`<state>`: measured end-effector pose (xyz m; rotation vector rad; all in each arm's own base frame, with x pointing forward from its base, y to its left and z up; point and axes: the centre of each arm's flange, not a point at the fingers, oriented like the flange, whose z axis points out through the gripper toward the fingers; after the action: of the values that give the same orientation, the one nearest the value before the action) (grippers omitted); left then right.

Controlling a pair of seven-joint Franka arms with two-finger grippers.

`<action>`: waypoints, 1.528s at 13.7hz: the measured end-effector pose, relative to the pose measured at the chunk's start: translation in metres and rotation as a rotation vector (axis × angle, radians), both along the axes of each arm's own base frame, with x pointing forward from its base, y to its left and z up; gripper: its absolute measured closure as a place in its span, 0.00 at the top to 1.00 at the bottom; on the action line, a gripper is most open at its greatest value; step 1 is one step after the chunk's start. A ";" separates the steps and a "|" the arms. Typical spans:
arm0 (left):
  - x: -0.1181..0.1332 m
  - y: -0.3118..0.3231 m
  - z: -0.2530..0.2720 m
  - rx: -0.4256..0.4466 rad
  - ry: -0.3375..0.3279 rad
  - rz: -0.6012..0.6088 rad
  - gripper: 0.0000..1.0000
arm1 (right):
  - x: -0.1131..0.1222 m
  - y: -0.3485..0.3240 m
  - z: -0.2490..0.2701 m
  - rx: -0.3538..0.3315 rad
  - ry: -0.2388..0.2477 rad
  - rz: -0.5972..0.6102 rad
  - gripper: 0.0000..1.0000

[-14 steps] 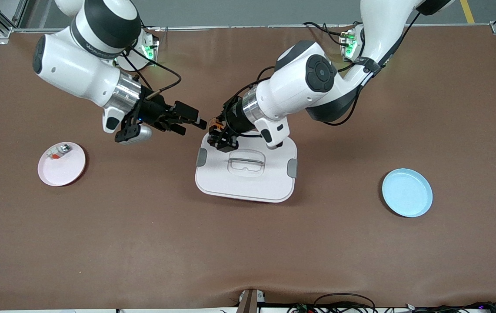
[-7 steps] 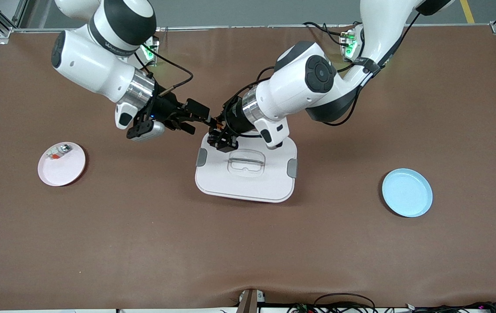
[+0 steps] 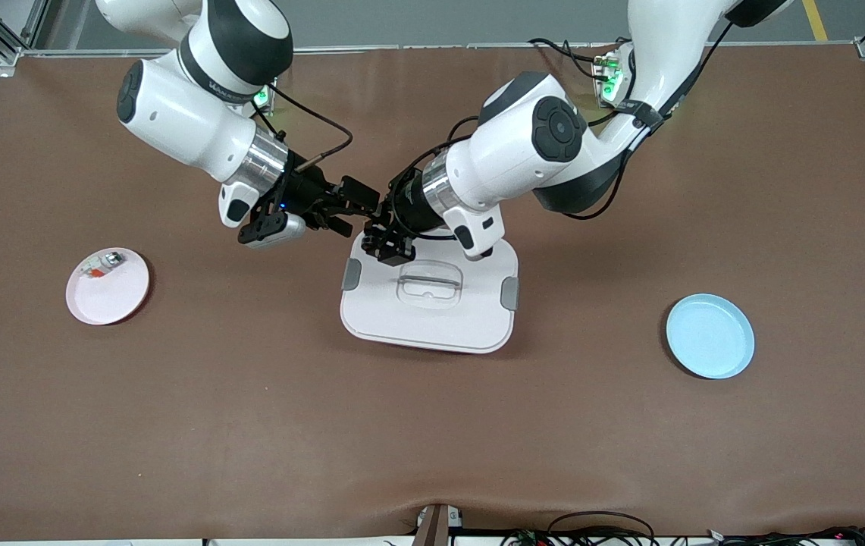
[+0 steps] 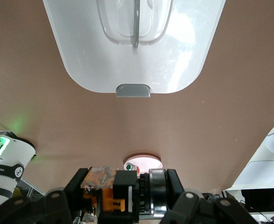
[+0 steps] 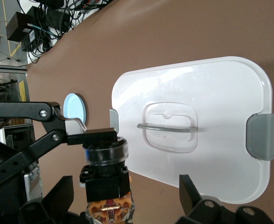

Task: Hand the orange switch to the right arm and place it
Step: 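Close the right gripper on the orange switch's button end, then open the left gripper and withdraw while the right gripper carries switch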

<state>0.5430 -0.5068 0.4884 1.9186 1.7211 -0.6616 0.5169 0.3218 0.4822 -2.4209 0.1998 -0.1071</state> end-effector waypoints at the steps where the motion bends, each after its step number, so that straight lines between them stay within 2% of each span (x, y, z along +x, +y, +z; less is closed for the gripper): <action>1: 0.000 0.000 0.000 0.000 0.000 0.000 0.72 | -0.001 0.002 -0.001 -0.001 -0.002 0.001 1.00; 3: 0.000 0.000 0.000 0.000 0.000 0.000 0.72 | -0.002 0.005 -0.002 -0.001 -0.005 0.004 1.00; 4: 0.000 0.000 0.000 0.000 0.000 0.000 0.72 | -0.002 0.006 -0.002 -0.002 -0.005 0.005 0.94; 5: 0.000 0.000 0.000 0.000 0.000 0.000 0.72 | -0.002 0.007 -0.002 -0.002 -0.005 0.006 0.94; 10: -0.001 -0.002 -0.003 0.001 0.005 -0.003 0.72 | -0.003 0.010 0.002 0.005 -0.010 0.009 0.42; 18: 0.000 -0.001 -0.002 -0.001 0.002 0.000 0.72 | -0.002 0.010 0.004 0.006 -0.014 0.010 0.41; 20: 0.003 0.000 0.002 -0.006 -0.003 0.004 0.75 | 0.001 0.008 0.000 0.001 -0.017 0.013 0.41; 21: 0.005 0.002 0.006 -0.011 -0.008 0.008 0.84 | 0.003 0.006 -0.004 -0.006 -0.022 0.020 0.41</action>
<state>0.5477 -0.5049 0.4939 1.9031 1.7161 -0.6576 0.5204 0.3275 0.4777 -2.4260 0.1660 -0.1251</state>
